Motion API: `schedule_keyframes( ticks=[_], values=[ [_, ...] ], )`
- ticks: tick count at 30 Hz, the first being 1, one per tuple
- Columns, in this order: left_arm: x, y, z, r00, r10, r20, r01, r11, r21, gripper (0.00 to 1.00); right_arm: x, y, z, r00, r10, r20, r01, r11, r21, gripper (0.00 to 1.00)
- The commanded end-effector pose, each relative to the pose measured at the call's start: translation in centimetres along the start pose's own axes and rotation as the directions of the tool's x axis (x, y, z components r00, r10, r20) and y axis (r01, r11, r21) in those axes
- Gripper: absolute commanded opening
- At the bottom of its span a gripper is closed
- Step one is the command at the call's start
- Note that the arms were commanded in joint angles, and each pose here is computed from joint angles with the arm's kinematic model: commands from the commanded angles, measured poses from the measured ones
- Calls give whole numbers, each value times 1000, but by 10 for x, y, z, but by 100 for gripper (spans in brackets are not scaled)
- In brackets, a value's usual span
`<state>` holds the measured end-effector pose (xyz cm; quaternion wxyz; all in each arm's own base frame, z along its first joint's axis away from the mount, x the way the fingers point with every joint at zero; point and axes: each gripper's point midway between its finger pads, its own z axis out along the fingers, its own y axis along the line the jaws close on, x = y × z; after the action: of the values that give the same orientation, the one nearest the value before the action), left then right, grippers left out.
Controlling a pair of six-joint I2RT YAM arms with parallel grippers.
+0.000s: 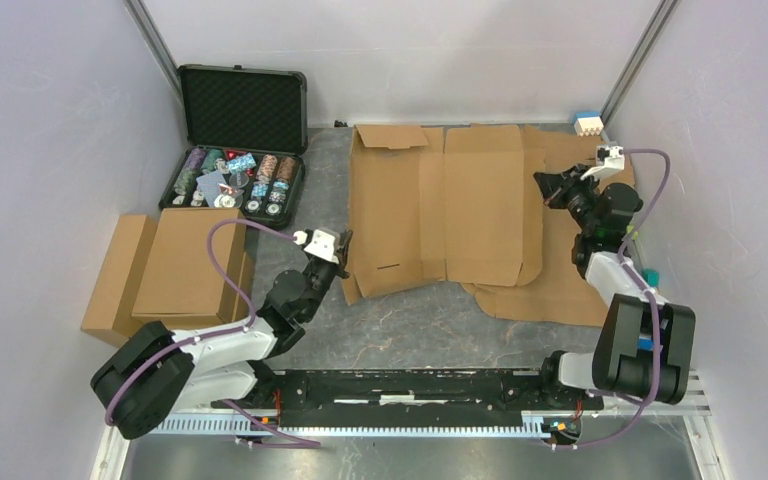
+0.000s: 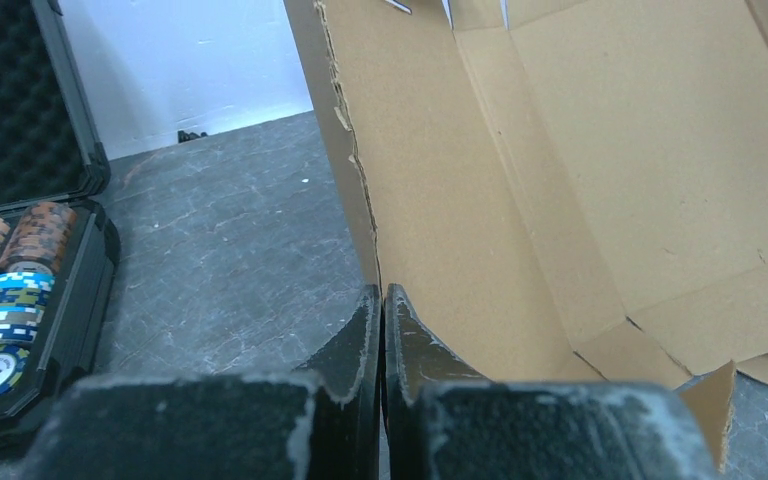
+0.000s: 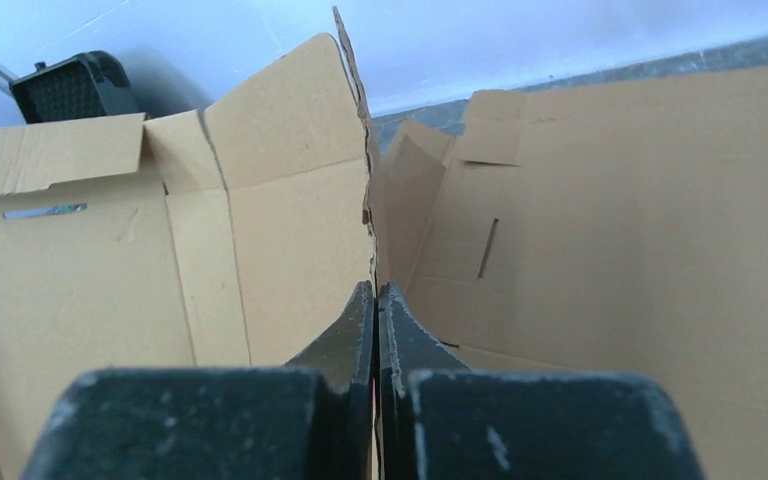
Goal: Fold the paper box
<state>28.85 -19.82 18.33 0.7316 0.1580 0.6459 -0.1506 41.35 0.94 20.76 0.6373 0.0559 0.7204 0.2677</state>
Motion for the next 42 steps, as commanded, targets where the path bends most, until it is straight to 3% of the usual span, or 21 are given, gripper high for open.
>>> schedule_keyframes(
  ticks=[1, 7, 13, 17, 20, 24, 37, 42],
  values=[
    [-20, 3, 1, 998, -14, 59, 16, 1000, -21, 2, -1, 29, -6, 996, -89, 1, 89, 995, -39, 0],
    [-17, 19, -1, 997, -63, 48, 68, 990, -120, 5, -30, 67, -25, 971, -205, 126, 216, 973, -80, 0],
    [-17, 36, -8, 987, -157, 45, 164, 961, -224, 30, -39, 95, -57, 929, -266, 256, 305, 944, -126, 0],
    [-20, 35, -10, 978, -204, 45, 209, 953, -218, 47, -32, 105, -77, 908, -297, 295, 350, 926, -144, 0],
    [-18, 32, -12, 976, -213, -37, 201, 957, -211, 57, -22, 105, -88, 904, -291, 313, 347, 927, -141, 0],
    [-23, 40, -18, 969, -247, -1, 242, 947, -214, 68, -15, 106, -99, 891, -304, 338, 366, 921, -137, 0],
    [-31, 99, -20, 940, -341, 14, 318, 859, -401, 79, -19, 113, -118, 839, -375, 395, 447, 888, -107, 0],
    [-23, 112, 3, 912, -409, 6, 388, 859, -334, 85, -17, 108, -116, 851, -366, 375, 427, 900, -89, 0]
  ],
)
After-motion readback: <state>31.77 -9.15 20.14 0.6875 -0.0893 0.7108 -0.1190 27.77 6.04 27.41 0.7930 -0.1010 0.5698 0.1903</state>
